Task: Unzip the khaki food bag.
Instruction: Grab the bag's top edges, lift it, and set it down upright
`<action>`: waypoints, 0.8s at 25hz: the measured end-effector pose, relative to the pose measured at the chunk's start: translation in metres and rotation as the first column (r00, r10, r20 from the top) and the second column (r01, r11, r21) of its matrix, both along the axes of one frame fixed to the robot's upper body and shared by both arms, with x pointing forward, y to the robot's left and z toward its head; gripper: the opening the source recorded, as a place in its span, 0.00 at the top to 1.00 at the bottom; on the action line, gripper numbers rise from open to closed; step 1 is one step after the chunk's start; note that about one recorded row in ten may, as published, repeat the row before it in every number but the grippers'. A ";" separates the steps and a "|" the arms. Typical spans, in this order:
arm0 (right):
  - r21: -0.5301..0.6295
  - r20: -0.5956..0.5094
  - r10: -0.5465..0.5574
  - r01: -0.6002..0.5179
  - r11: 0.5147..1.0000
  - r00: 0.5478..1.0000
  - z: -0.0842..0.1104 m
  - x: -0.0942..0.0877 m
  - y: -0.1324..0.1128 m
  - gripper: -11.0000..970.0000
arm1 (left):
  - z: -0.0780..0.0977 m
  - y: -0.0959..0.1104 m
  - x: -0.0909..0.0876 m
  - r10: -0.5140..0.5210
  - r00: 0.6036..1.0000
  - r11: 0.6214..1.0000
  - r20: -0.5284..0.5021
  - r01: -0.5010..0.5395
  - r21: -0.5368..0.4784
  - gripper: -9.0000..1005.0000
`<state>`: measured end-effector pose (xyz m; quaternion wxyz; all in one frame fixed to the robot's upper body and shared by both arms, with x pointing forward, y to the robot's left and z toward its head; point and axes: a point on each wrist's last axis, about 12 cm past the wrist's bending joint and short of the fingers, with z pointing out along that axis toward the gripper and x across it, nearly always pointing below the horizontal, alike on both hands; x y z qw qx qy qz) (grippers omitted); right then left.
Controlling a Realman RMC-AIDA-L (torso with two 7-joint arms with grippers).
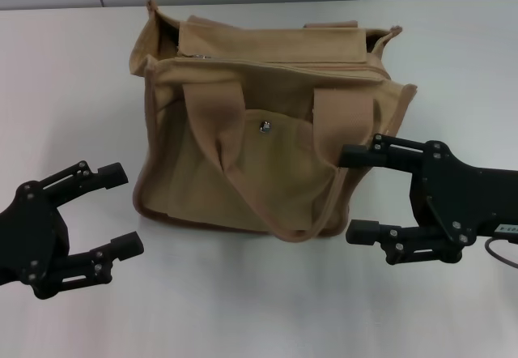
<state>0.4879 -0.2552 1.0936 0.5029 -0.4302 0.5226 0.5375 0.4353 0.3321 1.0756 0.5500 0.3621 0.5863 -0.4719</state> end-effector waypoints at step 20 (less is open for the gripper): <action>-0.012 -0.019 -0.018 0.018 1.000 1.000 -0.007 -0.001 0.003 0.15 | -0.001 -0.008 0.007 -0.015 1.000 1.000 0.001 0.015 0.004 0.16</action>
